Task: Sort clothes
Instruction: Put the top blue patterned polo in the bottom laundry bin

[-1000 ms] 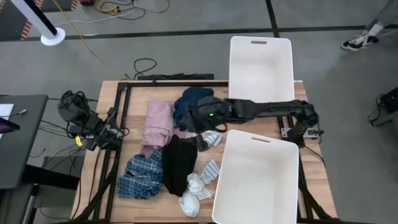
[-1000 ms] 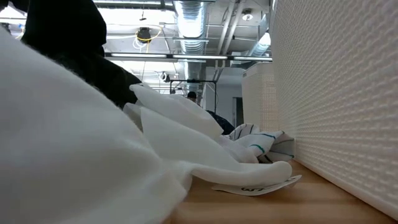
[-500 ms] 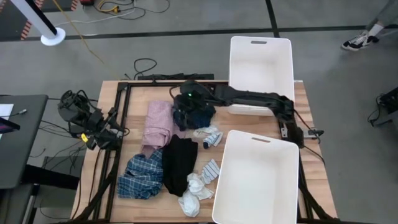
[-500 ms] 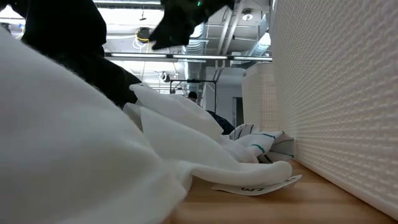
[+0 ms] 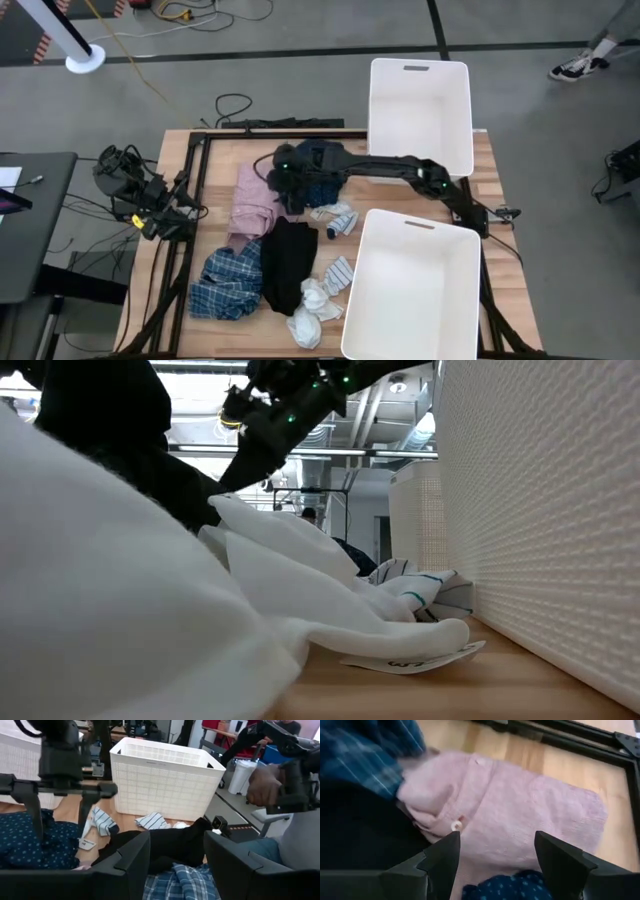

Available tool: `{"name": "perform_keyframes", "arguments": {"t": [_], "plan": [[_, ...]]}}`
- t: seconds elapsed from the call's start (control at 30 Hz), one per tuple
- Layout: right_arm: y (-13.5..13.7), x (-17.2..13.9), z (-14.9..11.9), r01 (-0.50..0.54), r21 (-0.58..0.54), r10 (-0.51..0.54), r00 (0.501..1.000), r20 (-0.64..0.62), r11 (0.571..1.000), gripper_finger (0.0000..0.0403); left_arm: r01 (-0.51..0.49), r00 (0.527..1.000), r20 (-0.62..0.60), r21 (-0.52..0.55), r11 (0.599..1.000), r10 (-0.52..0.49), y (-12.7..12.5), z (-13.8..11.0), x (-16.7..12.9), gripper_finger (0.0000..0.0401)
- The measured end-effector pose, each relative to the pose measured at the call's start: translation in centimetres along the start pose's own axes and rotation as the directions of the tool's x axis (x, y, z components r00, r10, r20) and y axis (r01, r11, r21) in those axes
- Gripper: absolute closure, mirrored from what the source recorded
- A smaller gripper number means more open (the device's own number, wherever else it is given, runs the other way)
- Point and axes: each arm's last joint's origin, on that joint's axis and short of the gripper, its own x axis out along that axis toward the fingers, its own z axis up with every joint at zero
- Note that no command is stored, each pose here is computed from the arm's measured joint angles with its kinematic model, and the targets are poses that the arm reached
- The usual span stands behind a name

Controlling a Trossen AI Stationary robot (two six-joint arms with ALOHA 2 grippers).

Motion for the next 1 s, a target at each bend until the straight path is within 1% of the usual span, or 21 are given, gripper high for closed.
{"name": "perform_keyframes", "arguments": {"t": [0.07, 0.13, 0.3, 0.37, 0.53, 0.7, 0.83, 0.9, 0.97, 1.0], "plan": [[-0.1, 0.3, -0.2, 0.052, -0.016, -0.053, 0.997, -0.056, 0.998, 0.0127, -0.007, 1.000, 0.001, 0.000, 1.000, 0.007, 0.0, 0.0, 0.0, 0.0221], [-0.8, 0.0, -0.6, 0.086, 0.000, -0.085, 0.990, -0.112, 0.996, 0.0127, -0.010, 1.000, 0.002, 0.000, 1.000, 0.010, 0.0, 0.0, 0.0, 0.0221], [-2.7, -0.5, -2.0, 0.139, 0.138, -0.113, 0.976, -0.184, 0.981, 0.0126, -0.015, 1.000, 0.002, 0.004, 1.000, 0.015, 0.0, 0.0, 0.0, 0.0221], [-3.2, -0.7, -2.5, 0.146, 0.166, -0.109, 0.971, -0.212, 0.975, 0.0122, -0.029, 1.000, 0.006, 0.015, 0.999, 0.029, 0.1, 0.0, 0.0, 0.0221], [-4.3, -0.9, -3.8, 0.173, 0.247, -0.105, 0.957, -0.269, 0.953, 0.0086, -0.037, 0.999, 0.008, 0.018, 0.999, 0.037, 0.1, 0.0, 0.0, 0.0221], [-5.5, -1.1, -4.9, 0.195, 0.274, -0.107, 0.946, -0.306, 0.942, 0.0042, -0.037, 0.999, 0.008, 0.008, 0.999, 0.037, 0.1, 0.0, 0.0, 0.0221], [-5.7, 0.4, -6.3, 0.192, 0.299, -0.080, 0.933, -0.350, 0.935, 0.0016, -0.037, 0.999, 0.008, 0.002, 0.999, 0.037, 0.1, 0.0, 0.0, 0.0221], [-5.4, 2.1, -7.5, 0.184, 0.314, -0.050, 0.919, -0.390, 0.932, 0.0008, -0.038, 0.999, 0.008, 0.002, 0.999, 0.038, 0.1, 0.0, 0.0, 0.0221], [-5.2, 3.6, -8.8, 0.178, 0.320, -0.023, 0.900, -0.434, 0.930, 0.0004, -0.038, 0.999, 0.007, 0.003, 0.999, 0.038, 0.1, 0.0, 0.0, 0.0221], [-5.1, 4.1, -9.2, 0.214, 0.294, -0.053, 0.880, -0.473, 0.932, 0.0004, -0.038, 0.999, 0.006, 0.004, 0.999, 0.038, 0.1, 0.0, 0.0, 0.0221]]}}
